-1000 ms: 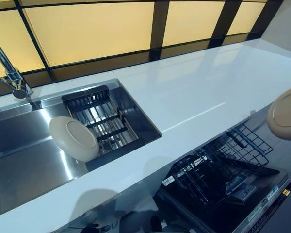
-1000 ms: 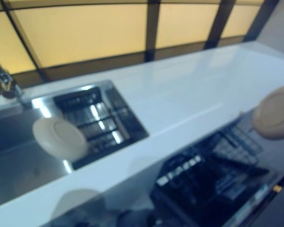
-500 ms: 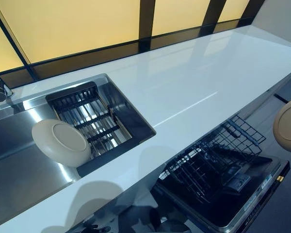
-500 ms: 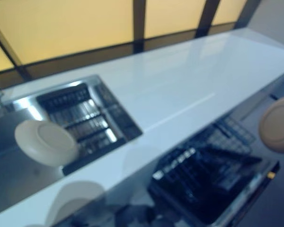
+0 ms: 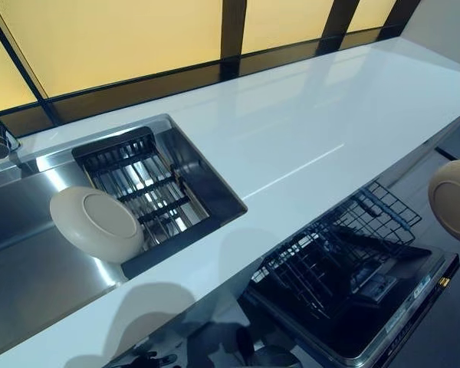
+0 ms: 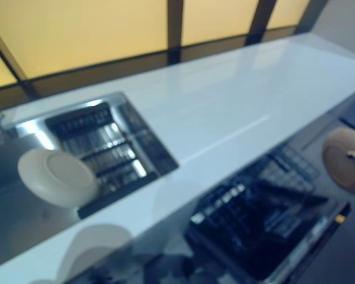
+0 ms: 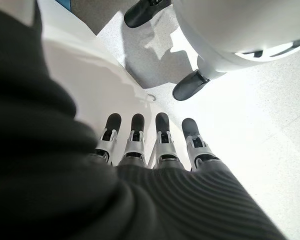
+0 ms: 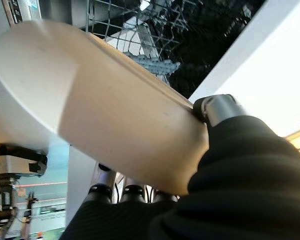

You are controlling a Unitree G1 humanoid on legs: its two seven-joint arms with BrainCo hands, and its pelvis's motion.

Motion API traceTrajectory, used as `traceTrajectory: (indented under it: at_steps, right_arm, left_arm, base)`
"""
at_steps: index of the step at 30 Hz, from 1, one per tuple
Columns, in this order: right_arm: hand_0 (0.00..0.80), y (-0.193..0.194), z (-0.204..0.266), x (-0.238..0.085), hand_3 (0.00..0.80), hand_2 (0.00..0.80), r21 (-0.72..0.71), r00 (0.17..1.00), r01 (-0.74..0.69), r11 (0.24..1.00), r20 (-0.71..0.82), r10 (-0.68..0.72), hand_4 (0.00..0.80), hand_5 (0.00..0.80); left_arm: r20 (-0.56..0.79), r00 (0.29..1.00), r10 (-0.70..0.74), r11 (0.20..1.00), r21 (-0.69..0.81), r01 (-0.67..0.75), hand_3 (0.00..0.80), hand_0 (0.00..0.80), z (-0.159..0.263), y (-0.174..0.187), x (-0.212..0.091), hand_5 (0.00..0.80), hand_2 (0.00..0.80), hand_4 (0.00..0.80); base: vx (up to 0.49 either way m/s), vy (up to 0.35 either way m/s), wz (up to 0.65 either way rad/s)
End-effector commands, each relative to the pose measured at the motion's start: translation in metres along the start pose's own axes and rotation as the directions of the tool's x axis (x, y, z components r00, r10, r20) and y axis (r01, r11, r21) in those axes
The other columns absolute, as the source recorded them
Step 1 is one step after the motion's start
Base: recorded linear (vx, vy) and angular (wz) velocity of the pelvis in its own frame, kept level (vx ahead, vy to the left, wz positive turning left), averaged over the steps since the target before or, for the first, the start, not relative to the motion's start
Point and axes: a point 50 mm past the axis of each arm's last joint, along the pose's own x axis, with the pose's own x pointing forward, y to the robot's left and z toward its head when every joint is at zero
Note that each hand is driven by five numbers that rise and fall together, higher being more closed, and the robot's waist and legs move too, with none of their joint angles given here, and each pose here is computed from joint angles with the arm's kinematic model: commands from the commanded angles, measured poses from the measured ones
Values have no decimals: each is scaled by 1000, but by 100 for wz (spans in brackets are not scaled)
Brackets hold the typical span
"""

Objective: Take plates into dishwasher

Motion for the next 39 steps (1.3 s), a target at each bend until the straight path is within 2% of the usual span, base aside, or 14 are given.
traceTrajectory:
  at_steps: [1, 9, 16, 20, 28, 39]
  right_arm:
    - [800, -9, 17, 3, 800, 800, -11, 994, 88, 996, 62, -88, 800, 800]
    - [800, 9, 15, 12, 800, 800, -21, 997, 60, 998, 44, -59, 800, 800]
    - [800, 25, 20, 19, 800, 800, -206, 997, 78, 975, 33, -72, 800, 800]
    - [800, 33, 26, 24, 800, 800, -262, 997, 75, 962, 38, -67, 800, 800]
    - [800, 55, 28, 34, 800, 800, -232, 1000, 27, 972, 2, -27, 800, 800]
    - [800, 65, 22, 46, 800, 800, -151, 997, -6, 989, -78, -6, 800, 800]
  left_arm:
    - [40, 997, 61, 997, 43, -62, 0, 0, 15, 21, -1, 0, 0, 0]
    - [54, 997, 51, 997, 55, -54, 0, 0, 22, 19, 0, 0, 0, 0]
    - [60, 997, 45, 997, 65, -49, 0, 0, 27, 16, 1, 0, 0, 0]
    - [66, 997, 41, 996, 72, -45, 0, 0, 29, 16, 1, 0, 0, 0]
    - [91, 995, 36, 996, 79, -43, 0, 0, 38, 15, 1, 0, 0, 0]
    - [128, 991, 29, 995, 93, -41, 0, 0, 51, 15, 1, 0, 0, 0]
  base:
    - [7, -5, 9]
    - [-4, -5, 4]
    - [-3, -7, 2]
    - [2, -8, 4]
    - [-11, -10, 5]
    - [-32, -12, 6]
